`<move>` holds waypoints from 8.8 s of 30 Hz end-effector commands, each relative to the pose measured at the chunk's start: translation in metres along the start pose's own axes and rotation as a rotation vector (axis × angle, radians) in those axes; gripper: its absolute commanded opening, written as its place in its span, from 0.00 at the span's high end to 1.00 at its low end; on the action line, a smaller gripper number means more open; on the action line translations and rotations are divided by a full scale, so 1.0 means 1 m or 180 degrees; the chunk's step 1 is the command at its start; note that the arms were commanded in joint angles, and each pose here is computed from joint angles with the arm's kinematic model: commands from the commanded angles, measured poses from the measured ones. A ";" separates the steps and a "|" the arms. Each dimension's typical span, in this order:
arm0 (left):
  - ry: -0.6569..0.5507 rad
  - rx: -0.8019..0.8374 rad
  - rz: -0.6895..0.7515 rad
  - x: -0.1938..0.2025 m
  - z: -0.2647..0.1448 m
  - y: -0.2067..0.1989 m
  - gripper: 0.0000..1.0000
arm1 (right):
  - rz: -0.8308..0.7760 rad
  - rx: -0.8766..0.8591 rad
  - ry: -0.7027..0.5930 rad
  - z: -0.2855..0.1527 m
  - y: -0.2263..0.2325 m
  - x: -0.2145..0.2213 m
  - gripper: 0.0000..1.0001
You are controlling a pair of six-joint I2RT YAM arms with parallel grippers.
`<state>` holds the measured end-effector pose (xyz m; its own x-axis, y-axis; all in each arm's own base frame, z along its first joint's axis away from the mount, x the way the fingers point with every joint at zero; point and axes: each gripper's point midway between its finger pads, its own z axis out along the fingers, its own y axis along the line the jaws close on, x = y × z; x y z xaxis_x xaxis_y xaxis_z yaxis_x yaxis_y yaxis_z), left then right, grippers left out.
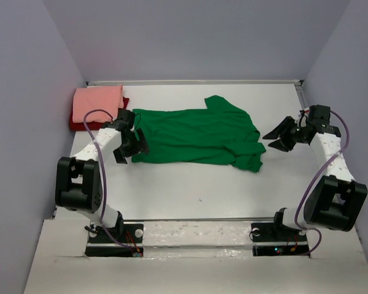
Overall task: Fold and stack the t-shirts
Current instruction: Fold the flattened tshirt in 1/3 of the way, then grap the side of the flattened tshirt furthest away from the robot with both arms
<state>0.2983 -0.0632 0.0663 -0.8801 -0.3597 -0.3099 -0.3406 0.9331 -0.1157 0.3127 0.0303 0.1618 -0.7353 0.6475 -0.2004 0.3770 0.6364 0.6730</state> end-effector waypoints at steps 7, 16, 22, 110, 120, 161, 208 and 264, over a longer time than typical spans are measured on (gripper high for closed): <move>0.0257 -0.0007 -0.0116 0.024 0.029 0.003 0.06 | -0.0129 -0.0522 -0.0192 -0.033 0.046 -0.023 0.50; 0.0226 0.0018 -0.0108 0.012 0.036 -0.004 0.09 | -0.0123 -0.0517 -0.0079 -0.023 0.028 0.000 0.51; 0.0195 -0.0013 -0.0098 0.008 0.035 -0.005 0.11 | -0.0064 -0.0510 0.0023 -0.018 0.019 0.018 0.51; 0.0094 0.0474 0.0008 -0.005 0.003 -0.032 1.00 | -0.0391 0.1156 0.0639 0.066 -0.061 0.079 0.57; 0.0117 0.0495 0.0018 -0.005 0.007 -0.034 1.00 | -0.0415 0.1544 0.0446 0.049 -0.066 0.060 0.56; 0.0029 -0.0171 -0.0454 0.015 -0.021 0.042 1.00 | 0.0488 0.2168 0.0037 0.024 -0.080 0.053 1.00; 0.0006 -0.0119 -0.0885 0.062 -0.049 0.046 0.08 | 0.0044 0.1560 0.0145 -0.007 -0.049 0.032 0.29; -0.0809 0.0559 0.0368 -0.155 -0.048 -0.089 0.57 | -0.1475 0.0421 0.0817 0.145 0.095 -0.024 1.00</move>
<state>0.4556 -0.0957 0.1753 -0.7794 -0.2910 -0.5549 -0.1803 0.9523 -0.2461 0.4433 0.1268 0.0999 -0.9649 0.1927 -0.1784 0.1102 0.9137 0.3911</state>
